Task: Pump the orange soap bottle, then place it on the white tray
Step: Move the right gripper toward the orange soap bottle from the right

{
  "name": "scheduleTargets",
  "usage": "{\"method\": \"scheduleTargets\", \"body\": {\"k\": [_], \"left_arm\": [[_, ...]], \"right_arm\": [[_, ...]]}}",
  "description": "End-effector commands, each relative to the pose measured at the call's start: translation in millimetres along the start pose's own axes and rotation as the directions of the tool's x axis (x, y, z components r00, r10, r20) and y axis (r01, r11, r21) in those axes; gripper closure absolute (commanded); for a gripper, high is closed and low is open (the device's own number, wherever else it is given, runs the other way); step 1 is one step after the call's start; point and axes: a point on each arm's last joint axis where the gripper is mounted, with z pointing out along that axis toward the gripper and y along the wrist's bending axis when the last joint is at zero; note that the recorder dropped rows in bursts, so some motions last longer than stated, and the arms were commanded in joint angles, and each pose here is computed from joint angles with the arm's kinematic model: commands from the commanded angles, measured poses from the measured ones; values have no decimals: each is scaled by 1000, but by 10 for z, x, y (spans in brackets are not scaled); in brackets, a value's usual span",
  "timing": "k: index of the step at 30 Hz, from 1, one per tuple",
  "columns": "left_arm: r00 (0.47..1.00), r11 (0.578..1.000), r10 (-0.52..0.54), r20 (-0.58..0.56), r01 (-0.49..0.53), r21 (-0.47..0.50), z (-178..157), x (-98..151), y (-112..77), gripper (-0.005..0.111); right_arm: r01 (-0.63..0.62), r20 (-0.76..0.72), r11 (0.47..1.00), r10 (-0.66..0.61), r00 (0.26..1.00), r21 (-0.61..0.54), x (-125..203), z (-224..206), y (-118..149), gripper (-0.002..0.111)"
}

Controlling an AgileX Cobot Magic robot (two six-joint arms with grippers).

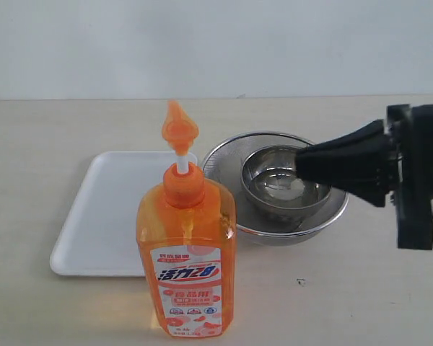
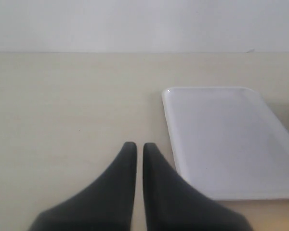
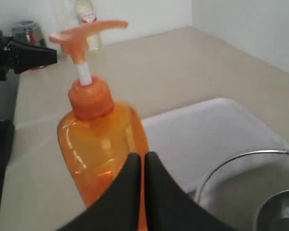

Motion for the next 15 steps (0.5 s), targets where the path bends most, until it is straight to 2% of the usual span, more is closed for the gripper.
{"method": "scheduleTargets", "body": {"k": [1, 4, 6, 13, 14, 15], "left_arm": [[1000, 1000, -13, 8, 13, -1, 2, 3, 1, 102], [1000, 1000, -13, 8, 13, -1, 2, 3, 1, 102], [1000, 1000, -13, 8, 13, -1, 2, 3, 1, 102], [1000, 1000, -13, 8, 13, -1, 2, 3, 1, 102], [1000, 1000, -13, 8, 13, -1, 2, 3, 1, 102], [1000, 1000, -13, 8, 13, -1, 2, 3, 1, 102]], "right_arm": [[-53, -61, 992, 46, 997, -114, 203, 300, -2, 101], [-71, -196, 996, 59, 979, -56, 402, 505, -49, 90], [-59, -236, 998, 48, 971, -38, 440, 573, -70, 84], [-39, -175, 993, 20, 984, -109, 301, 621, -31, 79], [-38, -183, 995, 19, 983, -98, 310, 621, -41, 77], [-40, -192, 998, 29, 981, -54, 319, 622, -79, 66]]}}
